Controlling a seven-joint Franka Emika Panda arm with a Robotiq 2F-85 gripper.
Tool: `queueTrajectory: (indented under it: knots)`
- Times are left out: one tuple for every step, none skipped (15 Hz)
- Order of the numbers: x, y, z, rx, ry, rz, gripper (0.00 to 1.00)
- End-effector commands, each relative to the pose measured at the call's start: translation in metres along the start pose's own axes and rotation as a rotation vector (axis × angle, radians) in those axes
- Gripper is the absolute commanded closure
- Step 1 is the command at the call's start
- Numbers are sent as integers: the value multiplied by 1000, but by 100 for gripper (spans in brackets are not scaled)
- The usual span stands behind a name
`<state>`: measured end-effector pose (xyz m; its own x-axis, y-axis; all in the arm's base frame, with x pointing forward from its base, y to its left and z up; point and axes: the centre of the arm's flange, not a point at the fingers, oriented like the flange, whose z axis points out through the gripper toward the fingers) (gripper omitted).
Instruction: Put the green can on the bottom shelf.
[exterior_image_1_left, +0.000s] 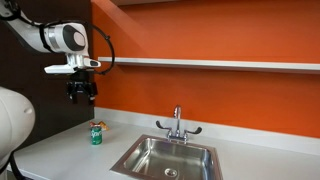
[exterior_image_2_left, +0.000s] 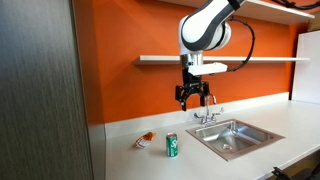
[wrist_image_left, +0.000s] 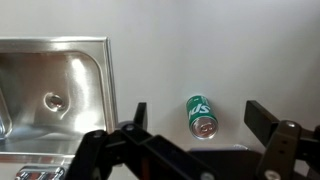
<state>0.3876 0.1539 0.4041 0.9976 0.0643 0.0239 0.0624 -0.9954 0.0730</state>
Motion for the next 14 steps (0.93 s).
queueTrajectory:
  knots:
    - [1,-17,28,18,-13,-8,0]
    - [1,-20,34,20,-18,-16,0]
    - [1,-23,41,19,-21,-21,0]
    - [0,-26,47,23,-23,-29,0]
    - [0,-29,53,22,-27,-32,0]
    - [-1,-32,59,24,-30,-38,0]
    - [-1,-35,66,16,-28,-38,0]
    - [-2,-37,73,15,-32,-40,0]
    - [-2,-39,80,11,-32,-38,0]
    - [-3,-41,87,15,-36,-36,0]
    - [-3,-42,93,-3,-31,-22,0]
    - [-3,-43,100,2,-32,-23,0]
    - [-3,-43,106,12,-34,-18,0]
    - [-2,-44,111,14,-33,-11,0]
